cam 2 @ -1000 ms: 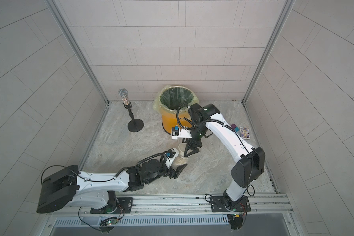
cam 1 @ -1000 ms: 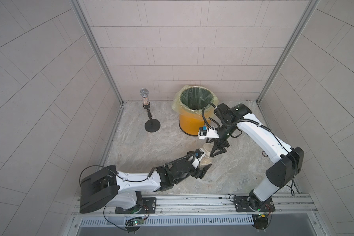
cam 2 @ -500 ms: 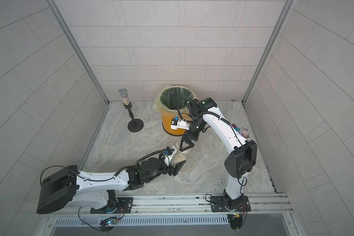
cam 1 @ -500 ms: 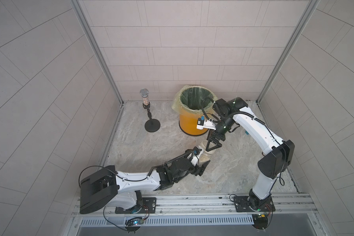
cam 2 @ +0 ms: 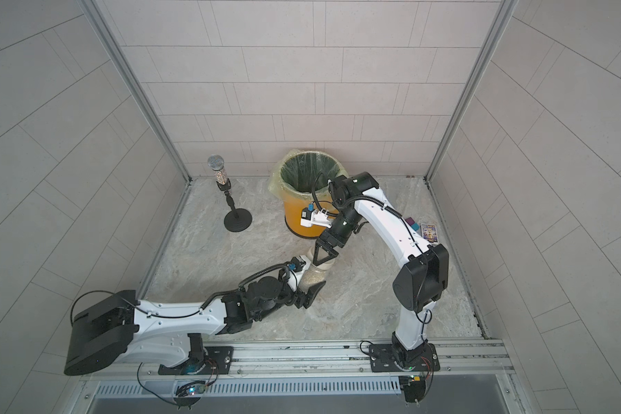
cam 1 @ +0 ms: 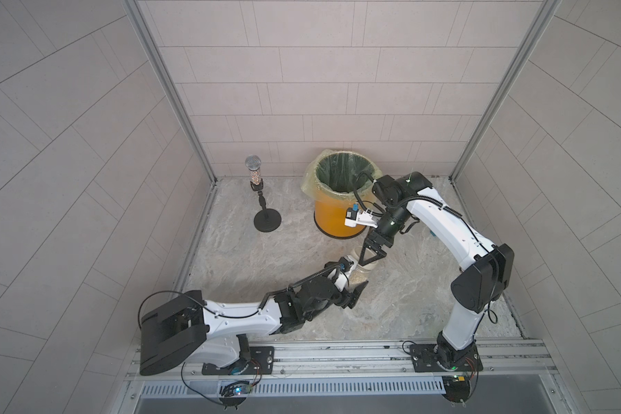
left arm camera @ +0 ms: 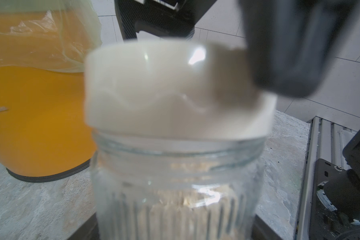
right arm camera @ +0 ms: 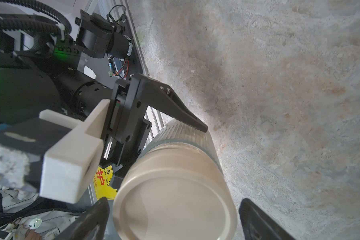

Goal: Empty expired oatmeal from jars
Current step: Open the lid of the jar.

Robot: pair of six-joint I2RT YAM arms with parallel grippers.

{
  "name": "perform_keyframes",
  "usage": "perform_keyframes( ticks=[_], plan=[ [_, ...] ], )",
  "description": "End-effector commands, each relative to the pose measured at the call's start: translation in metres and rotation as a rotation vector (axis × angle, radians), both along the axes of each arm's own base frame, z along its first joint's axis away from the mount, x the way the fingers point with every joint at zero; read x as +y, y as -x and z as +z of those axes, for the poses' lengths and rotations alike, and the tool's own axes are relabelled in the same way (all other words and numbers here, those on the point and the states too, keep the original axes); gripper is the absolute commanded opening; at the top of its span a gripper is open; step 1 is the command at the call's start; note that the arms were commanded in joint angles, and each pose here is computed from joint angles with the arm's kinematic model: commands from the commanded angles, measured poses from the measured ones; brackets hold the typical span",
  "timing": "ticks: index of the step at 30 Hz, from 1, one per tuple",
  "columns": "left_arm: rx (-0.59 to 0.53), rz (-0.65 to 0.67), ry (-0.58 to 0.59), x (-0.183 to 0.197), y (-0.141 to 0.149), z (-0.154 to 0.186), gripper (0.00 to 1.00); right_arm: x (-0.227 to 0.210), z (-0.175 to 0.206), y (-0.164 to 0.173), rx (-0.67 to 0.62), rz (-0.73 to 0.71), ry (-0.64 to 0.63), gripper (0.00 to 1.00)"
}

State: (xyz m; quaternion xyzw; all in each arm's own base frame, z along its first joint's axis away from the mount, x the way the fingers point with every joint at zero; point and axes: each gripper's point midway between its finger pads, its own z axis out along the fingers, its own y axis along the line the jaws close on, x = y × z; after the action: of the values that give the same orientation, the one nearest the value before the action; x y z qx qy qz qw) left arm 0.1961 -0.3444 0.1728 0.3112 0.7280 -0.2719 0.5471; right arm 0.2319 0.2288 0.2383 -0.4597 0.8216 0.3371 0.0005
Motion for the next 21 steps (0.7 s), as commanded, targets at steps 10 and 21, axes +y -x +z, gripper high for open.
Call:
perform_keyframes(
  ticks=[10, 21],
  plan=[
    [-0.062, 0.027, 0.151, -0.003, -0.006, 0.052, 0.00, -0.001, -0.004, 0.009, 0.055, 0.009, 0.016, 0.74],
    [-0.071, 0.025, 0.162, 0.000, -0.005, 0.061, 0.00, -0.013, -0.005, 0.031, 0.029, 0.220, -0.010, 0.40]
  ],
)
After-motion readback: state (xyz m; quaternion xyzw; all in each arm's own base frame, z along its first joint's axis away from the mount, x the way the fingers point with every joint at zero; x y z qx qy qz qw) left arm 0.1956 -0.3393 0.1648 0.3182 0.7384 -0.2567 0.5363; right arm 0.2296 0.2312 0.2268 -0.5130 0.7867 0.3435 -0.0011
